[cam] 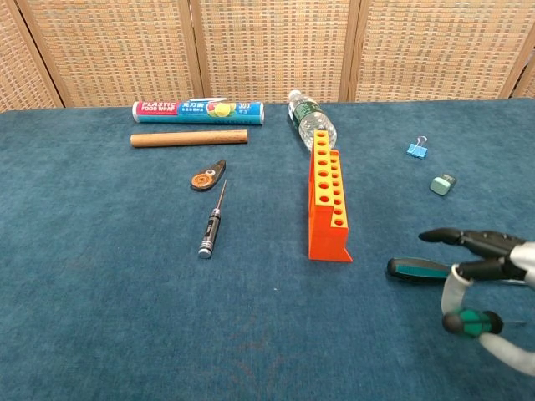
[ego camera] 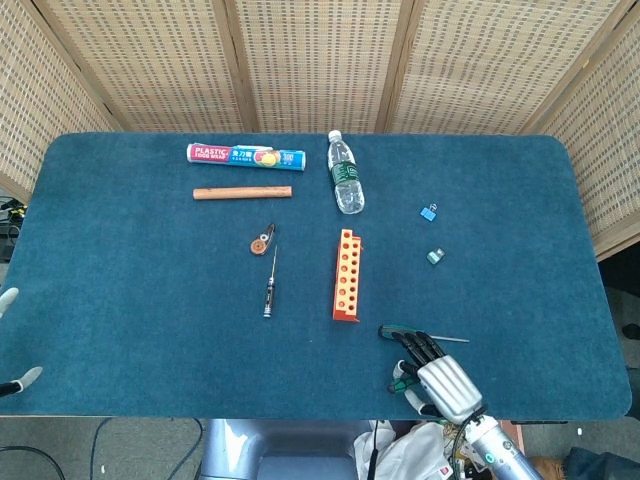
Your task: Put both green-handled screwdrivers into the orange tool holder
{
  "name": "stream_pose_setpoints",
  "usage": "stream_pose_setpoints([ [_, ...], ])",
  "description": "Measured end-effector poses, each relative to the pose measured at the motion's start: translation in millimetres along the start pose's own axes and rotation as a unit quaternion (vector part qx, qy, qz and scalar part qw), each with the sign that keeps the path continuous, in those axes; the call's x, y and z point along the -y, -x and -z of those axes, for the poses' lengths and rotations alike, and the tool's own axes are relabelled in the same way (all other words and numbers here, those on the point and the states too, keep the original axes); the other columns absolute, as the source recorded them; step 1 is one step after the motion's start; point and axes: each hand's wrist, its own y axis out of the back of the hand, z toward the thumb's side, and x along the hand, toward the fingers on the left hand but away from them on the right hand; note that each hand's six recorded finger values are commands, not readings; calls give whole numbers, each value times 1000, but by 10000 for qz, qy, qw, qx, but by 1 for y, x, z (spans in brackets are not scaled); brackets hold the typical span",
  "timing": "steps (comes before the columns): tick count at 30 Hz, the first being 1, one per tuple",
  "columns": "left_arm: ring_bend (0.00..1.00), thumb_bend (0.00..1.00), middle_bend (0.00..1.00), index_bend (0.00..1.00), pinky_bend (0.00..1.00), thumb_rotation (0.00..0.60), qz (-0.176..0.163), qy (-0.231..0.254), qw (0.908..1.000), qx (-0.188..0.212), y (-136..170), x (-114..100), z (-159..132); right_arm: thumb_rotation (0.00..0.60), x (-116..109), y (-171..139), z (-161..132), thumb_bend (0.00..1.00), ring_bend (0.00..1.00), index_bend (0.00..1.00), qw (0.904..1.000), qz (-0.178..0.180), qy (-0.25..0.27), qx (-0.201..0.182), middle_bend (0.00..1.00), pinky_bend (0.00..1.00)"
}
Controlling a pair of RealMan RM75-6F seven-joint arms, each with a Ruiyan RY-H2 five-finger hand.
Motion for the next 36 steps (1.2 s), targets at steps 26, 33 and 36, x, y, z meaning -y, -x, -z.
stream_pose_setpoints([
  [26,0,0,0,0,0,600,83,79,9999,-67,-8,-2,3,600,-139,36,-16,477,0,598,9561,395,2896,-192,72,0],
  [33,0,0,0,0,0,600,-22,3,10000,-73,-5,-6,2,600,-167,56,-34,484,0,598,9471,454,3148,-432,73,0],
  [36,0,0,0,0,0,600,-61,-42,9999,-113,-6,-7,2,600,-178,67,-42,490,0,600,9438,528,3225,-503,76,0],
])
